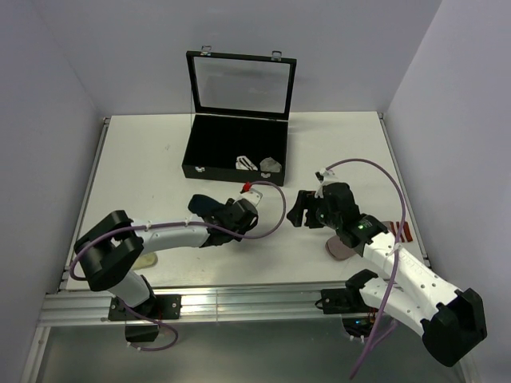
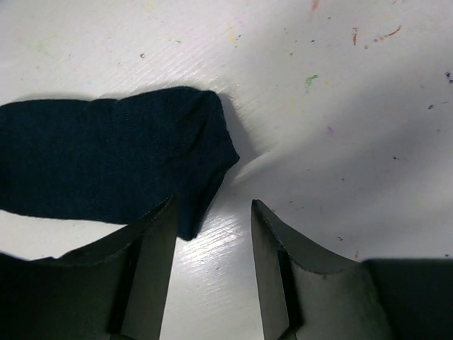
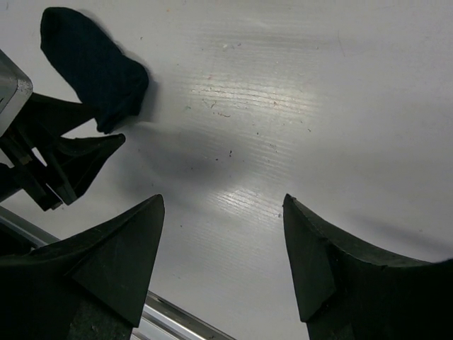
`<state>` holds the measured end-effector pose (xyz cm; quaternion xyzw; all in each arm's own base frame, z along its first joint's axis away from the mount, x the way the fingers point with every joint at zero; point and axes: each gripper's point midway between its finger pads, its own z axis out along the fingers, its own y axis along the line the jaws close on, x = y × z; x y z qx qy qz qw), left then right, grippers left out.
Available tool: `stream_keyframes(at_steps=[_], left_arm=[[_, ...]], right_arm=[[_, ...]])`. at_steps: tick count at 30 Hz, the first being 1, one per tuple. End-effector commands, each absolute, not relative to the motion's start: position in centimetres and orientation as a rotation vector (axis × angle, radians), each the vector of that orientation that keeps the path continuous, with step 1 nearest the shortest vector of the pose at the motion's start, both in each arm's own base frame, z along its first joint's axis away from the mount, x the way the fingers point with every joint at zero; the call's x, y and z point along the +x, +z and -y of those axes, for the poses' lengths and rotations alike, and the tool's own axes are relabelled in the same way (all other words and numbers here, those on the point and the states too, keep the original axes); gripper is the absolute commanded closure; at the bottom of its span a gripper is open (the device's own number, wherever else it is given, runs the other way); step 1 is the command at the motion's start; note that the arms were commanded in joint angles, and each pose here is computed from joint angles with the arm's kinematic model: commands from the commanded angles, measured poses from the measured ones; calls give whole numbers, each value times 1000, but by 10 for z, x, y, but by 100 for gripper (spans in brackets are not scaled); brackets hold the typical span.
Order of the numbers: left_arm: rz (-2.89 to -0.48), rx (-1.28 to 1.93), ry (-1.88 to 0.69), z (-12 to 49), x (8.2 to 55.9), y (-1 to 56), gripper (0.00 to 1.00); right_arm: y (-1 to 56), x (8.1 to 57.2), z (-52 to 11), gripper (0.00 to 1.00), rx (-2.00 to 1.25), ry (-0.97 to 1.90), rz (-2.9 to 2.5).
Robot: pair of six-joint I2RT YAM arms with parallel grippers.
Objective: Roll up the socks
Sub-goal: Roll the sock at the center of the board.
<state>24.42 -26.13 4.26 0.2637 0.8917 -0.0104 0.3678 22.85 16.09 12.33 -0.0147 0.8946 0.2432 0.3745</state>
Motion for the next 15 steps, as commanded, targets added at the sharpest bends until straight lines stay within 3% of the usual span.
stream_keyframes(at_steps=[1, 10, 15], left_arm=[[-2286, 615, 11, 263, 254, 52, 49], [-2409, 603, 16, 261, 259, 25, 50], [-2501, 649, -132, 280, 242, 11, 50]], right_arm=[[141, 241, -166, 25, -50, 649, -2216], [139, 239, -163, 25, -84, 635, -2219], [133, 236, -159, 25, -79, 619, -2236]])
